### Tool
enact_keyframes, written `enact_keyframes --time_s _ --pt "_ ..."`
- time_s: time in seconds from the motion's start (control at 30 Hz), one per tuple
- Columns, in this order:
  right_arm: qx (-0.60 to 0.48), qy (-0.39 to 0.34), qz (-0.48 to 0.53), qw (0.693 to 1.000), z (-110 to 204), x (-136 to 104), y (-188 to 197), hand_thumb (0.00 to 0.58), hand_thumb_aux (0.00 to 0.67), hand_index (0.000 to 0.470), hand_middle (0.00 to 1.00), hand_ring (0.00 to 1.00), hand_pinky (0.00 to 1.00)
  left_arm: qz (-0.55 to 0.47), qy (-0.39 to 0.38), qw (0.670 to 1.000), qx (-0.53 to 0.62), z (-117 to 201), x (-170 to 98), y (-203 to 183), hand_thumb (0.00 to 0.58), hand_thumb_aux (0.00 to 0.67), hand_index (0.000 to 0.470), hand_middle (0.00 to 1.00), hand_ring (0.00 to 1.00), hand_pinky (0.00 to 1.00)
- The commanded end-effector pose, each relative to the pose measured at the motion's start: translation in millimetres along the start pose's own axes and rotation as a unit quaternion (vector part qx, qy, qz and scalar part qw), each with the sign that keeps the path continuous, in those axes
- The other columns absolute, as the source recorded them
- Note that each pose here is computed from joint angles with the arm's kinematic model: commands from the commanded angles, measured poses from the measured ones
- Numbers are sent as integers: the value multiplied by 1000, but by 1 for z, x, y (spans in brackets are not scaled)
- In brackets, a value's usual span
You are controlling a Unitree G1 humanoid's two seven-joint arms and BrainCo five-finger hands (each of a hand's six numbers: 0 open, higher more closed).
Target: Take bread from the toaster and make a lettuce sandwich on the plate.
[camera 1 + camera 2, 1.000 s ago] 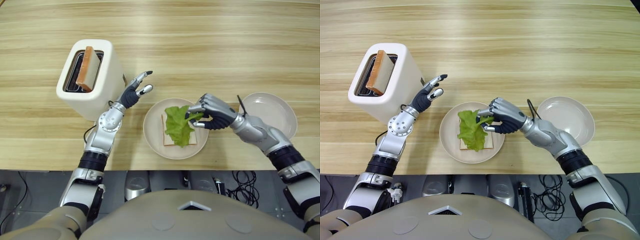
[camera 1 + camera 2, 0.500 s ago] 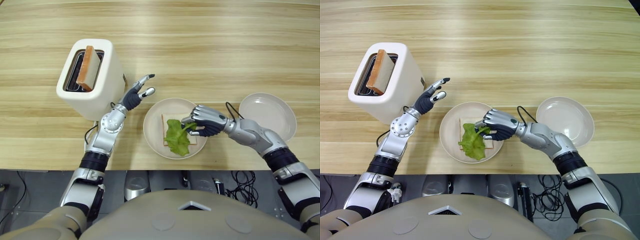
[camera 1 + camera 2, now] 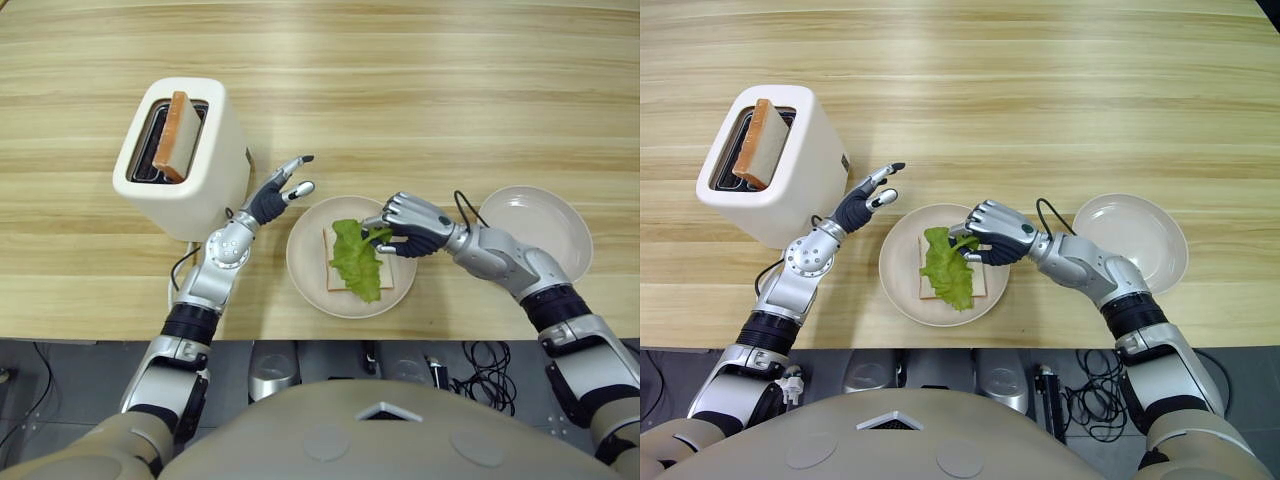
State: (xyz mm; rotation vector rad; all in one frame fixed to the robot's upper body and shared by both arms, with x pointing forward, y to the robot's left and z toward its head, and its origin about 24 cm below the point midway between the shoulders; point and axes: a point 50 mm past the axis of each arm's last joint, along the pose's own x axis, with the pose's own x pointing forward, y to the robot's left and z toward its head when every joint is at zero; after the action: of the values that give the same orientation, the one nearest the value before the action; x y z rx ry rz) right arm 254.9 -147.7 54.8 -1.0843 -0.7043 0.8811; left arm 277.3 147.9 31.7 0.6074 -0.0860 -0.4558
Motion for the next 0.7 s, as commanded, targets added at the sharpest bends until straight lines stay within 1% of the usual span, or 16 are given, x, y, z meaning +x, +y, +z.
enact_keyframes --time_s 0.03,0.3,0.33,0.37,0.4,0.43,0.47,0.5,0.7 --pt "-6 19 3 1000 -7 -1 2 580 670 460 1000 1000 1000 -14 13 1000 4 -6 -1 -5 0 0 0 0 0 0" --pt "3 43 16 999 -14 -3 10 580 670 460 1000 1000 1000 -18 15 1000 6 -7 -1 -6 0 0 0 0 0 0" --pt "6 47 22 999 -14 -4 13 534 481 330 1000 1000 1000 -18 16 1000 6 -7 -2 -6 0 0 0 0 0 0" --pt "8 49 29 998 -15 -4 15 534 481 330 1000 1000 1000 -18 16 1000 7 -7 -2 -6 0 0 0 0 0 0" --pt "11 53 36 998 -15 -5 17 0 0 0 1000 1000 1000 -18 17 1000 7 -7 -2 -6 0 0 0 0 0 0" --pt "13 58 44 997 -16 -6 19 0 0 0 1000 1000 1000 -18 17 1000 7 -8 -2 -6 0 0 0 0 0 0" --pt "10 63 51 997 -18 -7 20 0 0 0 804 804 804 -19 17 1000 7 -8 -1 -6 0 0 0 0 0 0" --pt "8 69 54 996 -20 -8 19 0 0 0 761 761 761 -20 18 1000 7 -8 -1 -7 0 0 0 0 0 0" --pt "-1 80 50 996 -25 -7 13 0 0 0 675 675 675 -25 20 999 7 -10 0 -9 0 0 0 0 0 0"
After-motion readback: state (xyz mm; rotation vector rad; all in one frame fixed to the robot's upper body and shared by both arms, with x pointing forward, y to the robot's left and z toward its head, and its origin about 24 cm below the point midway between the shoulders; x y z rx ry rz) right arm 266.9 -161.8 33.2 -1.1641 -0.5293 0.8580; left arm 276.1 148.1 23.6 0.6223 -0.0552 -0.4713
